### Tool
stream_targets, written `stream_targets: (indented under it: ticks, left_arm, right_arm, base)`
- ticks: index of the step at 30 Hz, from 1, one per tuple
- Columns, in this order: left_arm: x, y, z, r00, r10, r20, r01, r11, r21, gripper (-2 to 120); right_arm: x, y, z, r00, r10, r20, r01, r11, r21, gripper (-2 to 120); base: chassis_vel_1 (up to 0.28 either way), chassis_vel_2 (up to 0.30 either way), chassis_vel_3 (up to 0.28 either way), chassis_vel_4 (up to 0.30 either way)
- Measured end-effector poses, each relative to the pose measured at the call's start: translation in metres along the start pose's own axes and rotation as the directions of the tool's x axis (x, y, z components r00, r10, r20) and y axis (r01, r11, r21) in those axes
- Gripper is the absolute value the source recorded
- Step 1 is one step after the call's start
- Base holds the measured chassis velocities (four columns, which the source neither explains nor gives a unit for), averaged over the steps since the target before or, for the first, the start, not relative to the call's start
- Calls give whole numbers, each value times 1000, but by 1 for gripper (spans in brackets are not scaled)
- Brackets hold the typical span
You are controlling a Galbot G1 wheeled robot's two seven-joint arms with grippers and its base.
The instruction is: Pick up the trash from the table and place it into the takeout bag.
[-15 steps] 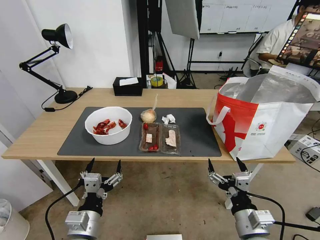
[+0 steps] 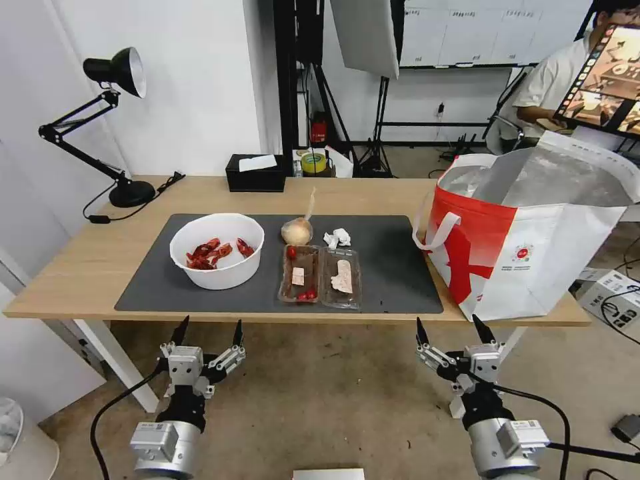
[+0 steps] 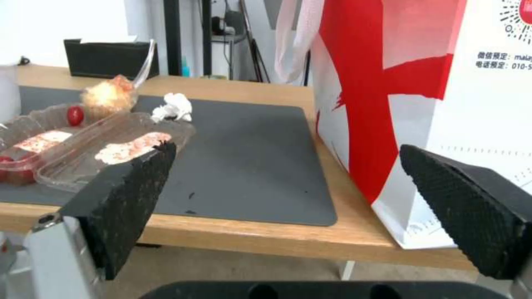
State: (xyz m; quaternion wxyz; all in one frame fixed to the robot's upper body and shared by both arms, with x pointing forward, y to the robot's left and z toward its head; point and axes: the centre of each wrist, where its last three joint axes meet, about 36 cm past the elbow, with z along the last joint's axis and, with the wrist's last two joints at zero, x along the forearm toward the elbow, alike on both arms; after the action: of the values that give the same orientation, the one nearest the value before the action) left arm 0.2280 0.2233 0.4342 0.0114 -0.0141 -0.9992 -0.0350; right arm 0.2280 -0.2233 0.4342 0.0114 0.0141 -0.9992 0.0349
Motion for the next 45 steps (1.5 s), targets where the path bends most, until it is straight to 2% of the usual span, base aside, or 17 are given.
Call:
stream_targets:
  ticks: [10, 16, 19, 20, 23, 24, 28, 31, 36, 45]
  left_arm:
    - [0, 0, 0, 1000, 0, 0, 0, 1000, 0, 100]
    - [-2, 1, -3, 1000, -9, -9, 9, 1000, 12, 100]
    - [-11, 7, -21, 998, -48, -33, 50, 997, 54, 100]
    - [-11, 7, -21, 998, -48, -33, 50, 997, 54, 100]
    - [-19, 13, -41, 995, -78, -69, 84, 992, 94, 100]
    - [-19, 13, -41, 995, -78, -69, 84, 992, 94, 100]
    - [-28, 20, -72, 986, -98, -132, 116, 984, 135, 100]
    - [-31, 22, -82, 984, -93, -150, 115, 983, 145, 100]
    - [-34, 24, -84, 986, -81, -148, 104, 982, 155, 100]
    - [-34, 23, -75, 987, -76, -139, 97, 985, 145, 100]
  right_arm:
    - [0, -1, 0, 1000, -2, -2, 2, 1000, 0, 100]
    - [-8, -26, -14, 999, -10, -40, 10, 1000, -12, 100]
    - [-16, -44, -29, 998, -21, -67, 20, 1000, -19, 100]
    - [-16, -44, -29, 998, -21, -67, 20, 1000, -19, 100]
    - [-23, -61, -45, 994, -38, -98, 36, 999, -22, 100]
    - [-23, -61, -45, 994, -38, -98, 36, 999, -22, 100]
    - [-34, -79, -72, 988, -71, -139, 69, 997, -20, 100]
    - [-40, -79, -70, 986, -93, -139, 87, 995, -45, 100]
    - [-43, -76, -65, 984, -110, -140, 101, 993, -67, 100]
    - [-45, -73, -56, 984, -139, -115, 129, 987, -92, 100]
  base:
    - [0, 0, 0, 0]
    - [0, 0, 0, 0]
    - [0, 0, 0, 0]
    - [0, 0, 0, 0]
    - [0, 0, 0, 0]
    - [0, 0, 0, 0]
    - [0, 0, 0, 0]
    - [0, 0, 0, 0]
    - [0, 0, 0, 0]
    - [0, 0, 0, 0]
